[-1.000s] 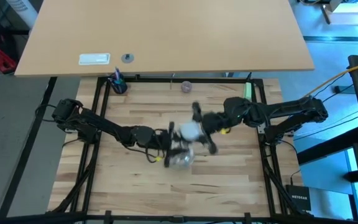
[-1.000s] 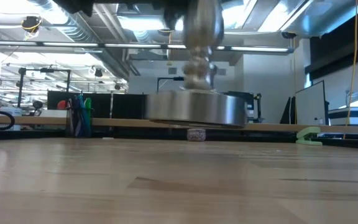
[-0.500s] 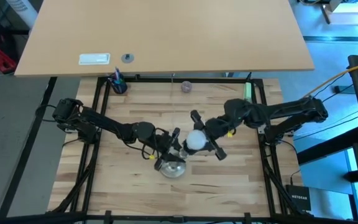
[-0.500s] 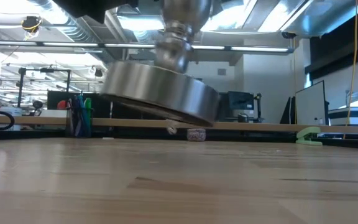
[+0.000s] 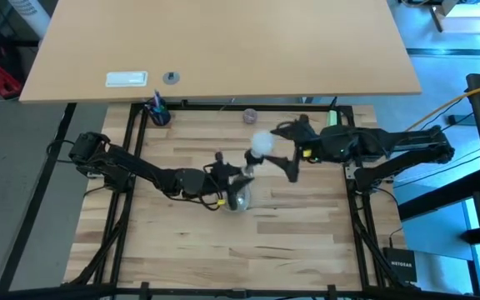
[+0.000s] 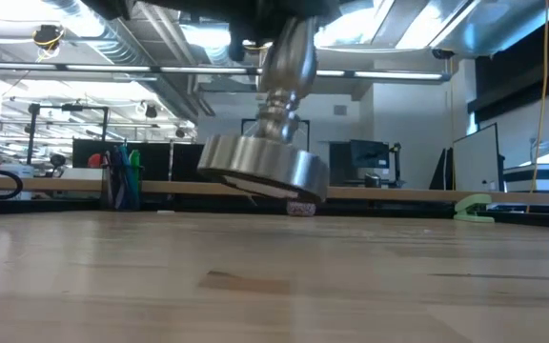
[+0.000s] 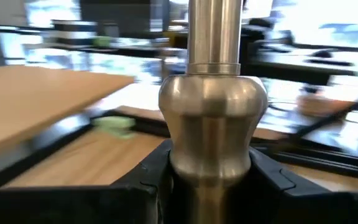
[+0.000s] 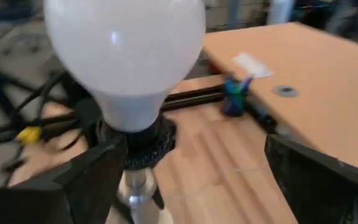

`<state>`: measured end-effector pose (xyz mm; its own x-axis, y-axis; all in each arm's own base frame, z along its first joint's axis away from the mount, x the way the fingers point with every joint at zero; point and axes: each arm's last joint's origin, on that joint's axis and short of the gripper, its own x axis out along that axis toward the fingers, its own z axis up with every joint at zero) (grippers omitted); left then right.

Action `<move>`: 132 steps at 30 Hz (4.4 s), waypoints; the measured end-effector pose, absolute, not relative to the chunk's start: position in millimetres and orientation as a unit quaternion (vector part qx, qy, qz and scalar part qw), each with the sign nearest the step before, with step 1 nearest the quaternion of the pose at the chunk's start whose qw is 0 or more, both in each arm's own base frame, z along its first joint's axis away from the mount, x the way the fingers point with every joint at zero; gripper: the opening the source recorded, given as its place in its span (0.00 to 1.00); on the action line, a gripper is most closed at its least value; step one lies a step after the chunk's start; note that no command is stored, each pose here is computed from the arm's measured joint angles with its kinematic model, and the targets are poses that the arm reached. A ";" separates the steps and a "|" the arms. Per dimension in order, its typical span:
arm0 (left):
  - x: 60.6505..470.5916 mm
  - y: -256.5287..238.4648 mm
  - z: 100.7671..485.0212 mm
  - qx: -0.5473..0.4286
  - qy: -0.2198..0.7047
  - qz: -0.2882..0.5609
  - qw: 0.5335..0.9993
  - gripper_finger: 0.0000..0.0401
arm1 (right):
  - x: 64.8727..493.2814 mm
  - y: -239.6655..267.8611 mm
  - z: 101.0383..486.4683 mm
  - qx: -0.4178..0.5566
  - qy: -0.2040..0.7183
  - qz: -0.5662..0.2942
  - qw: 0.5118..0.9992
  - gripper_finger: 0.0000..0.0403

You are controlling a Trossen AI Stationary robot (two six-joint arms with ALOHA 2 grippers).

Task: Screw lightbulb
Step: Remove the lightbulb from the silver lamp

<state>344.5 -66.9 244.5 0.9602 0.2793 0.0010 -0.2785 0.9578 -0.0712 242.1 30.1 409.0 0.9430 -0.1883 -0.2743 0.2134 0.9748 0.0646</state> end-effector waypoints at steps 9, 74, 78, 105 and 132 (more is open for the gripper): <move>339.7 -65.6 243.3 -0.034 -0.006 0.277 0.960 0.30 | 297.6 37.2 400.1 0.041 0.042 -0.128 0.990 0.81; 326.2 -76.7 254.1 -0.004 0.006 0.329 0.944 0.30 | 305.7 36.0 396.2 0.026 -0.026 -0.138 0.990 0.83; 325.7 -78.5 254.0 -0.004 0.006 0.328 0.945 0.30 | 315.9 35.8 395.0 0.002 -0.057 -0.163 0.985 0.78; 327.6 -95.1 267.8 0.025 -0.017 -0.094 0.995 0.30 | 284.5 57.2 416.7 -0.055 -0.053 0.294 0.953 0.37; 327.0 -74.4 259.1 -0.005 0.036 0.192 0.981 0.30 | 267.0 33.8 402.2 -0.010 0.098 -0.071 0.993 0.87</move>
<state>327.0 -74.4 259.1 0.9239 0.3757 -0.0724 -0.3764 0.9264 0.0038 267.0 33.8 402.2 0.9708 -0.1431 -0.1927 0.1392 0.9897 -0.0338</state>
